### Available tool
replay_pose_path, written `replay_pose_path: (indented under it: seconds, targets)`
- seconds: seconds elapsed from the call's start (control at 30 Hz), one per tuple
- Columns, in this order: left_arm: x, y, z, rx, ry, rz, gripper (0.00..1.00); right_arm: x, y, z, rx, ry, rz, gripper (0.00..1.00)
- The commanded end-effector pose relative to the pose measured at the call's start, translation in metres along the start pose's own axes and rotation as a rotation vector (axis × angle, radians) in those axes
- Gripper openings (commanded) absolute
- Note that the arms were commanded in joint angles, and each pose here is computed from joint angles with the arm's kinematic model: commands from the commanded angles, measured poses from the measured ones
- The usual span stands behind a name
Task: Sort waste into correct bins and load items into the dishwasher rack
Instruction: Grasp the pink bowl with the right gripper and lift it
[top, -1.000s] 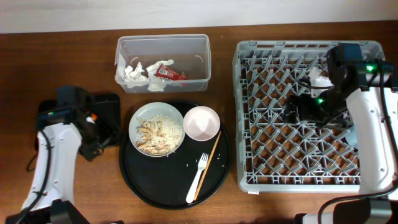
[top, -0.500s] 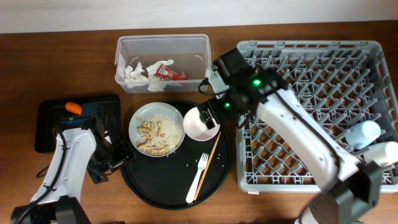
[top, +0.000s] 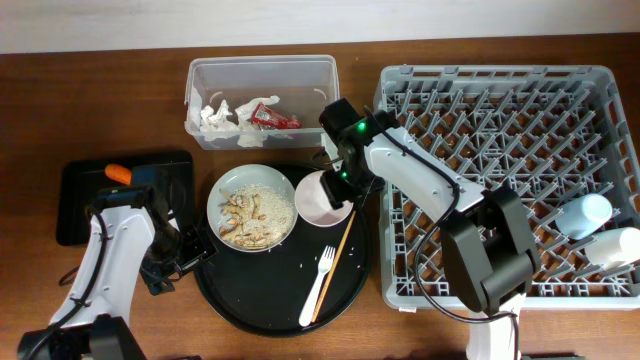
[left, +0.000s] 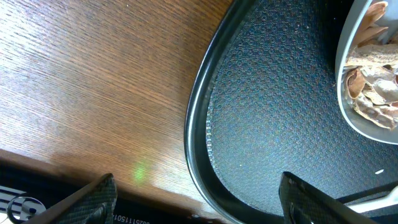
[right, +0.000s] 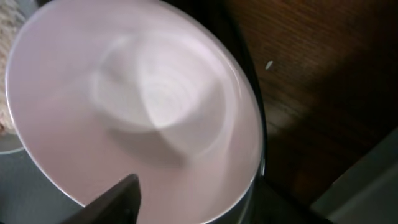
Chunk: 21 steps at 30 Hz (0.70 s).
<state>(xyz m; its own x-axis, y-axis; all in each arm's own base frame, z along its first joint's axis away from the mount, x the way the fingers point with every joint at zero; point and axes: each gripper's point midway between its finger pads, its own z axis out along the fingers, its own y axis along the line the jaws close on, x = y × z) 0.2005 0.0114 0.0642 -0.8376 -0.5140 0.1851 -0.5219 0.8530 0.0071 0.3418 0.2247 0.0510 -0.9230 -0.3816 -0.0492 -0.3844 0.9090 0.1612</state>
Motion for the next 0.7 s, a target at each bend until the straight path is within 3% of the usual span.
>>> replay_pose_path:
  seconds: [0.0,0.23,0.37,0.4,0.53,0.67]
  targets:
    - [0.002,0.001,0.002,-0.010,0.002,0.021,0.83,-0.002,-0.006,0.003,0.036,-0.008,0.001,0.57]
    - [0.002,0.001,0.002,-0.010,0.002,0.021,0.83,0.008,-0.016,0.025,0.063,0.000,0.068,0.54]
    - [0.002,0.001,0.002,-0.010,0.002,0.021,0.83,0.006,-0.015,0.025,0.062,-0.007,0.075,0.18]
    - [0.002,0.001,0.002,-0.010,0.002,0.021,0.83,0.006,-0.015,0.024,0.062,-0.008,0.083,0.04]
    - [0.002,0.001,0.002,-0.010,0.002,0.021,0.83,0.000,-0.012,0.000,0.057,-0.047,0.090,0.04]
    - [0.002,0.001,0.002,-0.010,0.002,0.021,0.83,-0.014,-0.041,-0.104,0.175,-0.266,0.133,0.04]
